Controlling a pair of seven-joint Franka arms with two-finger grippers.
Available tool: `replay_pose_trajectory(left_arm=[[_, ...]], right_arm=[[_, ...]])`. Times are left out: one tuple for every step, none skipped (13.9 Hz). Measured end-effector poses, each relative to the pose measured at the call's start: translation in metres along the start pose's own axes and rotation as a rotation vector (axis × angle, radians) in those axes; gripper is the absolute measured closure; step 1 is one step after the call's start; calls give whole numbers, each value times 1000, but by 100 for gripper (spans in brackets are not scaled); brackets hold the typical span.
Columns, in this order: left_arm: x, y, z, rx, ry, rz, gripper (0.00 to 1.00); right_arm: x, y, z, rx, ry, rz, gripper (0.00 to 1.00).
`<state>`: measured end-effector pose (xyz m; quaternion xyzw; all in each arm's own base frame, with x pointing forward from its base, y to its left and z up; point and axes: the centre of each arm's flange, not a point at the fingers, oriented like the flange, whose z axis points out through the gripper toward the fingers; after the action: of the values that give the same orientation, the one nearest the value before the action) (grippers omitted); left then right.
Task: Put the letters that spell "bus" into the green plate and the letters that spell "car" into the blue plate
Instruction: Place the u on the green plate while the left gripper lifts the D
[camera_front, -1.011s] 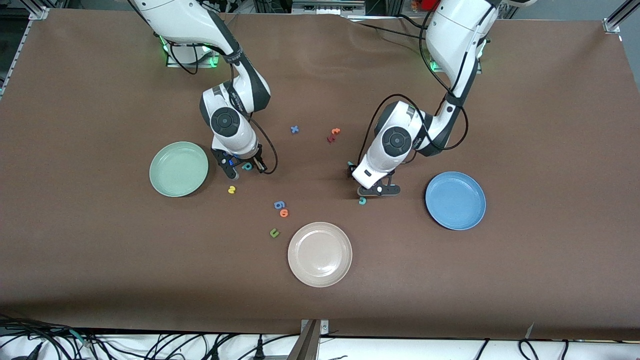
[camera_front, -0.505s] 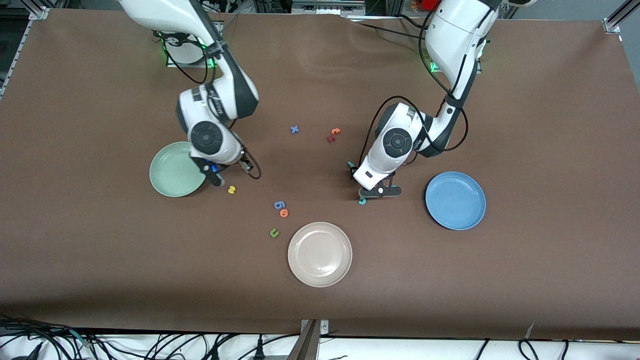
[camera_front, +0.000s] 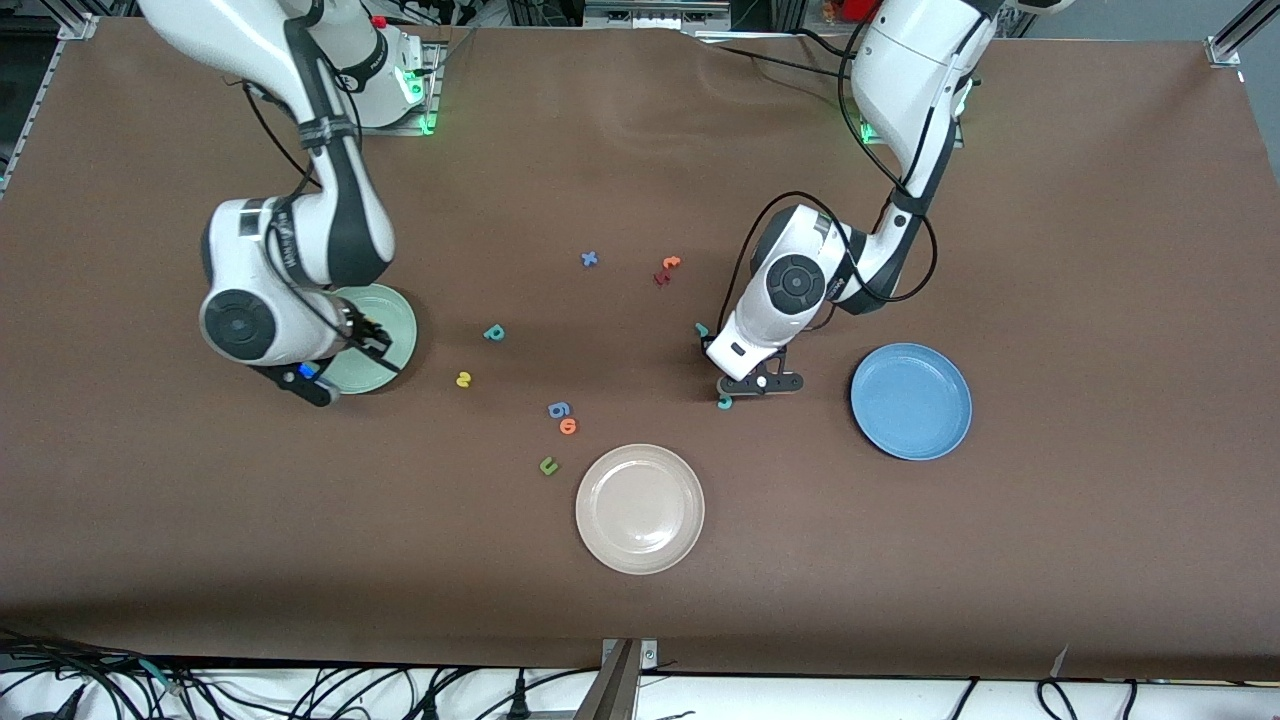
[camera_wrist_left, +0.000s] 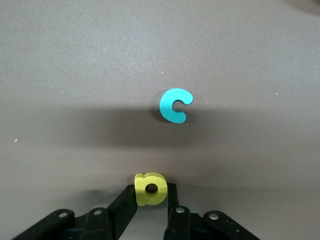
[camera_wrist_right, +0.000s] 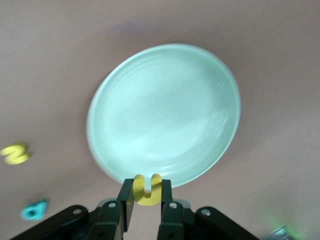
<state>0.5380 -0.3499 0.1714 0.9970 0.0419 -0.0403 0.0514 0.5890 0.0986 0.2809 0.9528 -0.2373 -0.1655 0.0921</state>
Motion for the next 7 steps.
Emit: replay_pose_trajectory(left_arm=[[0,0,0,0,0,-3,69],[0,0,0,0,0,-4,69],[0,0,0,0,0,-4,69],[1,0,-1,2,2,-2,69],[2,-1,-2,13,12,12,69],[6,-4,-4,37,27,35,69],[11,-10,-6,70,38,59,71]], right_arm=[[13,15,8,1,-9,-34,75],[25,28,18,5,-11,-62,75],[35,38,30,9,-7,-83,75],[42,44,42,11,3,-94,75],[44,46,55,9,13,-100,75],[44,46,67,5,18,-107,75],[42,46,76,1,20,-119,75]])
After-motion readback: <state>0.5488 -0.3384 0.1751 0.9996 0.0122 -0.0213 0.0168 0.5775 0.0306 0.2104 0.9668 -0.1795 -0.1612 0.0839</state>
